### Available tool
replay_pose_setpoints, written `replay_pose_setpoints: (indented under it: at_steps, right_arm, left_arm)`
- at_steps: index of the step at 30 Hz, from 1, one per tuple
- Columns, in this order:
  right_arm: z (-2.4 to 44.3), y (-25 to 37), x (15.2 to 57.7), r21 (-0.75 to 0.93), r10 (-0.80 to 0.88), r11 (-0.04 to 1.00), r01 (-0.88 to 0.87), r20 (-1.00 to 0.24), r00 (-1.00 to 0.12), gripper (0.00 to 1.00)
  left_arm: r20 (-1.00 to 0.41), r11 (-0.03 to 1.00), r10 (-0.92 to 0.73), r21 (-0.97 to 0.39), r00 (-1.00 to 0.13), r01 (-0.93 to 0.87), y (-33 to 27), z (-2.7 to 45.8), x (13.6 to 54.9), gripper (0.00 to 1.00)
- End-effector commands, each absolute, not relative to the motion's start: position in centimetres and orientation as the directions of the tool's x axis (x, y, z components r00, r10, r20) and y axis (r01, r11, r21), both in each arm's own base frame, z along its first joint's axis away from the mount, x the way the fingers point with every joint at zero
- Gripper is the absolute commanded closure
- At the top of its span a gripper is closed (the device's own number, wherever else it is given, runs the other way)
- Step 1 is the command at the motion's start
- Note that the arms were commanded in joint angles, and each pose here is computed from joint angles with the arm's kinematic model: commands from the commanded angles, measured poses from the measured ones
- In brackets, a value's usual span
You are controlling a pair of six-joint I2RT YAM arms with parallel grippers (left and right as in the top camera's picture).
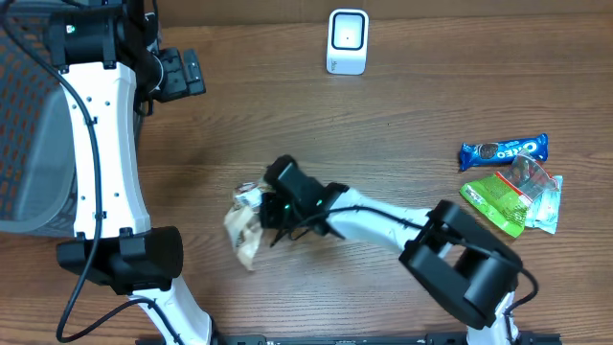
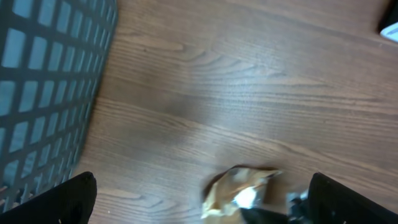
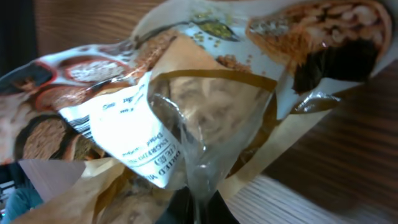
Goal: Scan the item barcode
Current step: 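Grasp the bread pack with the right gripper and drag it right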
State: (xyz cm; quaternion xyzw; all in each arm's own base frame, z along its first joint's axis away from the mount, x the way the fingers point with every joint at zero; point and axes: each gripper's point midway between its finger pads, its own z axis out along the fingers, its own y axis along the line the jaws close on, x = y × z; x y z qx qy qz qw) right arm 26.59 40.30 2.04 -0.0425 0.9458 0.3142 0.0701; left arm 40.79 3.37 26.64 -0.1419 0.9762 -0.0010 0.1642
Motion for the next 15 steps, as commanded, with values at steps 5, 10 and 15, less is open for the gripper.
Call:
replay_pose_setpoints:
  at_steps: [5, 10, 15]
  right_arm:
    - [4.7, 31.8, 30.2, 0.499, -0.069, 0.854, -0.144, -0.167, -0.984, 0.96]
    - [4.4, 29.3, 28.8, 0.511, -0.227, 0.821, -0.256, -0.12, -0.967, 0.94]
    - [4.4, 28.4, 29.2, 0.517, -0.208, 0.824, -0.23, -0.102, -0.973, 0.27]
  left_arm:
    - [-0.314, 0.956, -0.288, -0.05, -0.905, -0.288, 3.0, 26.2, 40.8, 0.0]
    - [-0.324, 0.961, -0.274, -0.052, -0.906, -0.272, 2.4, 26.3, 41.1, 0.0]
    - [-0.325, 0.964, -0.264, -0.053, -0.908, -0.262, 2.0, 26.3, 41.2, 0.0]
